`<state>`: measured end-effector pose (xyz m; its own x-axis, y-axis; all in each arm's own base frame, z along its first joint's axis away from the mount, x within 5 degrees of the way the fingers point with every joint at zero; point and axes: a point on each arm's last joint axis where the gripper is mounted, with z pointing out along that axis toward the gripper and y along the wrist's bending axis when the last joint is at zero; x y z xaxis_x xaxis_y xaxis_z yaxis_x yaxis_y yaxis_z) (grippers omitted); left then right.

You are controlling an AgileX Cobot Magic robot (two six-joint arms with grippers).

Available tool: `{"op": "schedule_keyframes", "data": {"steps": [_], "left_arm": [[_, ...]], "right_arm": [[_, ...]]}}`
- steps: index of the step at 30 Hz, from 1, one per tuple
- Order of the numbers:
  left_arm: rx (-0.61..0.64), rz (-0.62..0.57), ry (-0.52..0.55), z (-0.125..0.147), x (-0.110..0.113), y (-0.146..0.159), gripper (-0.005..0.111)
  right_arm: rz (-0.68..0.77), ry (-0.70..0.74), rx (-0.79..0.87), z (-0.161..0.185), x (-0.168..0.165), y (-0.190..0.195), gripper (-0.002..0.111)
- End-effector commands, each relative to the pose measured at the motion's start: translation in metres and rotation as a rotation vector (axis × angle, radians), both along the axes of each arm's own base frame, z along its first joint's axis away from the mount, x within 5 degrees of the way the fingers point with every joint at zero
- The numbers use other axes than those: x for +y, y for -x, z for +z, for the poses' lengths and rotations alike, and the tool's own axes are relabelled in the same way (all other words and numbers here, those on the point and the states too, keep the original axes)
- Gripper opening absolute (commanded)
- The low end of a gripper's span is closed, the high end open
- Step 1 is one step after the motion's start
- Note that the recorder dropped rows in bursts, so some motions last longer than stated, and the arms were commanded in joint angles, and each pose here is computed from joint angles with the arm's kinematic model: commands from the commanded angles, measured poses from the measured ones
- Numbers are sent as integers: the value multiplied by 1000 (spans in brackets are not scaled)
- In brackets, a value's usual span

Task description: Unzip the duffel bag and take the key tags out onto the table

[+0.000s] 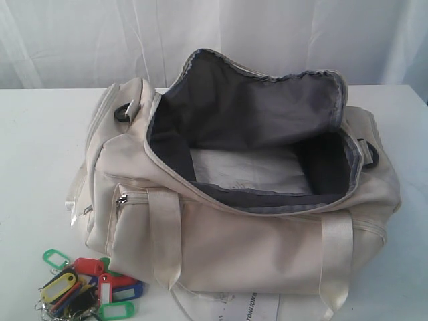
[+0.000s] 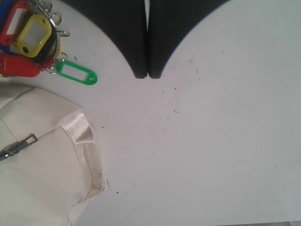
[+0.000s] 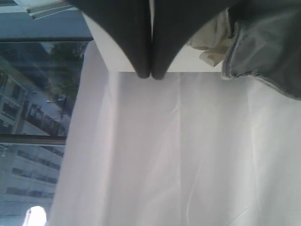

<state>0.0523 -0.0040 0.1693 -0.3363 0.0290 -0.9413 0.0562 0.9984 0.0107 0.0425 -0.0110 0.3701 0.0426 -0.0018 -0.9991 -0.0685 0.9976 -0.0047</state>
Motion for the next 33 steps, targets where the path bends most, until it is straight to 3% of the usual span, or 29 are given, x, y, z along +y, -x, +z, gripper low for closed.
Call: {"op": "schedule_keyframes", "data": {"steps": [1,6,12,18,23,30,33], "left_arm": [[-5,-5,19,-1,-1,0,0],[-5,-5,19,-1,-1,0,0],[-5,-5,19,-1,-1,0,0],[-5,-5,19,-1,-1,0,0],[-5,-5,19,-1,-1,0,0],[-5,-6,15,-1,-1,0,0],[-5,-6,15,-1,-1,0,0]], "right_arm": [[-49,-12,-36,-1,-7,14,0],[-16,-17,-51,-10,-3,11,0],[79,-38,14,-62,11,-6,0],[178,-370,241,-132,23,-8,0],[185,-468,361,-182,27,-8,0],[188,-506,387,-187,29,-8,0],[110,-519,366,-187,24,-9,0]]}}
